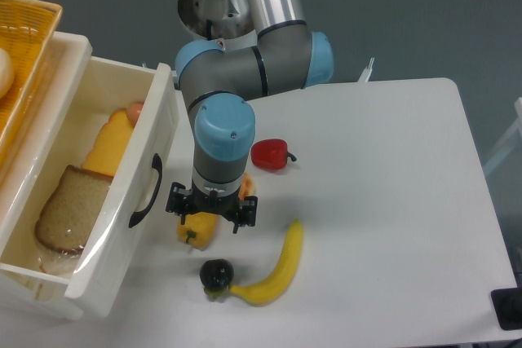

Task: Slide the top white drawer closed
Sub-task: 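Press the gripper against the drawer front beside its black handle, then push the white drawer inward into its cabinet with the gripper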

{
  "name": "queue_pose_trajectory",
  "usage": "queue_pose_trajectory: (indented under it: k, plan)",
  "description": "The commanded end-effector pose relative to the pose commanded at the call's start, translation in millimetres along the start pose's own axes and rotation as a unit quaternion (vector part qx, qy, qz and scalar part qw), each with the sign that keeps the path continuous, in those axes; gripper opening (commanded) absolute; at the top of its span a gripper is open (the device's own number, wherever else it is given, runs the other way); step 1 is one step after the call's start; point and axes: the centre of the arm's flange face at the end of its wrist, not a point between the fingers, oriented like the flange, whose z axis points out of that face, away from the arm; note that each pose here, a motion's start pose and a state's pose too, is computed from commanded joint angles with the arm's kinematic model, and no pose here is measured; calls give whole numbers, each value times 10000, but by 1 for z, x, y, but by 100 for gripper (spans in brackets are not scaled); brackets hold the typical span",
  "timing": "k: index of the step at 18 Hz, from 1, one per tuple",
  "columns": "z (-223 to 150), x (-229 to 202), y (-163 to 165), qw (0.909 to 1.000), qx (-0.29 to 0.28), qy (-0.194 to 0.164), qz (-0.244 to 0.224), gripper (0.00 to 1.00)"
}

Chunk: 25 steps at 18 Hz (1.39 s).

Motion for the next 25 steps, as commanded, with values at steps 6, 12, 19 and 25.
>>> queue_pose_trajectory:
  k: [6, 12, 19, 25]
  plan:
    - [2, 5, 0, 10000, 2, 59, 65, 100]
    - [-1, 11, -2, 9996, 75, 179, 184, 100]
    - [-4, 17, -3, 9995, 99, 180, 221, 100]
    - [-4, 31, -4, 9992, 93, 189, 328, 100]
